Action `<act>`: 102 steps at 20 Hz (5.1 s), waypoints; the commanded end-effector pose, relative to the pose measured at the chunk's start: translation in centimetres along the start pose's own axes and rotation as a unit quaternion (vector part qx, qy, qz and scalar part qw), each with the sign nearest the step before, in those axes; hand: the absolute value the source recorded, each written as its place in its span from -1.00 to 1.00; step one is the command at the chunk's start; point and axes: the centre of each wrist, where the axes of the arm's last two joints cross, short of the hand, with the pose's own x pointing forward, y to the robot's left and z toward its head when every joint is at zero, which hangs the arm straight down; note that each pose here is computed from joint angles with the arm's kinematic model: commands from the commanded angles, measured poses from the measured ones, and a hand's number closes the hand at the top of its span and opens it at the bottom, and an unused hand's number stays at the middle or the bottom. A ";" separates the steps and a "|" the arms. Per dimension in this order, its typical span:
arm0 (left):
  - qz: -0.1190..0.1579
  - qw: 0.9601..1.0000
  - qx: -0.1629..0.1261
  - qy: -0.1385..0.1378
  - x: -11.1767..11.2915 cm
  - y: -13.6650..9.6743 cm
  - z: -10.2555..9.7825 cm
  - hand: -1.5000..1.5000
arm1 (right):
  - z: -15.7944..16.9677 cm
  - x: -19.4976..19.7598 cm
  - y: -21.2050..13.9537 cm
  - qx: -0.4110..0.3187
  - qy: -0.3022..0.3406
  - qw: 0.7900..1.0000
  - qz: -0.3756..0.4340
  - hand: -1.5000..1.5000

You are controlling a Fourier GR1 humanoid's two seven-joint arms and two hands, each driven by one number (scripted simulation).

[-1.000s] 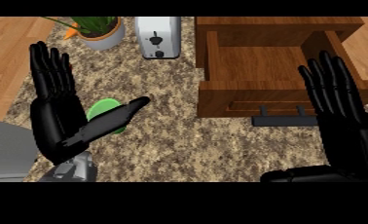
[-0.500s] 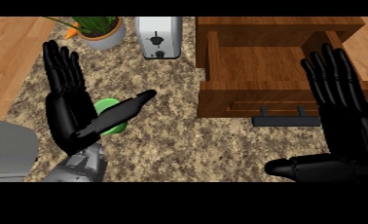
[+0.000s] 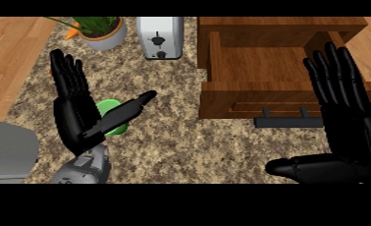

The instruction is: Pick up the cup, place it into the drawer and close the drawer

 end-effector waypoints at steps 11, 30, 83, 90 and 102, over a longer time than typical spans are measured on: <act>-0.034 0.997 0.045 0.057 -3.8 3.5 1.6 -1.00 | -0.5 0.7 -0.9 0.002 -0.004 1.000 0.002 -1.00; -0.037 0.993 0.055 0.095 -12.6 8.3 4.5 -1.00 | 0.2 -0.5 0.4 0.017 0.004 1.000 -0.003 -1.00; 0.130 0.988 0.006 0.077 -21.8 9.3 3.7 1.00 | 0.9 1.3 -0.1 0.025 0.015 1.000 -0.004 -1.00; 0.088 0.996 0.021 0.010 -21.9 8.8 4.4 1.00 | 0.7 0.9 -0.6 0.016 0.008 1.000 -0.002 -1.00; 0.166 0.971 -0.175 0.001 -20.2 11.8 0.3 1.00 | 0.6 1.3 -1.6 0.013 0.018 1.000 -0.002 -1.00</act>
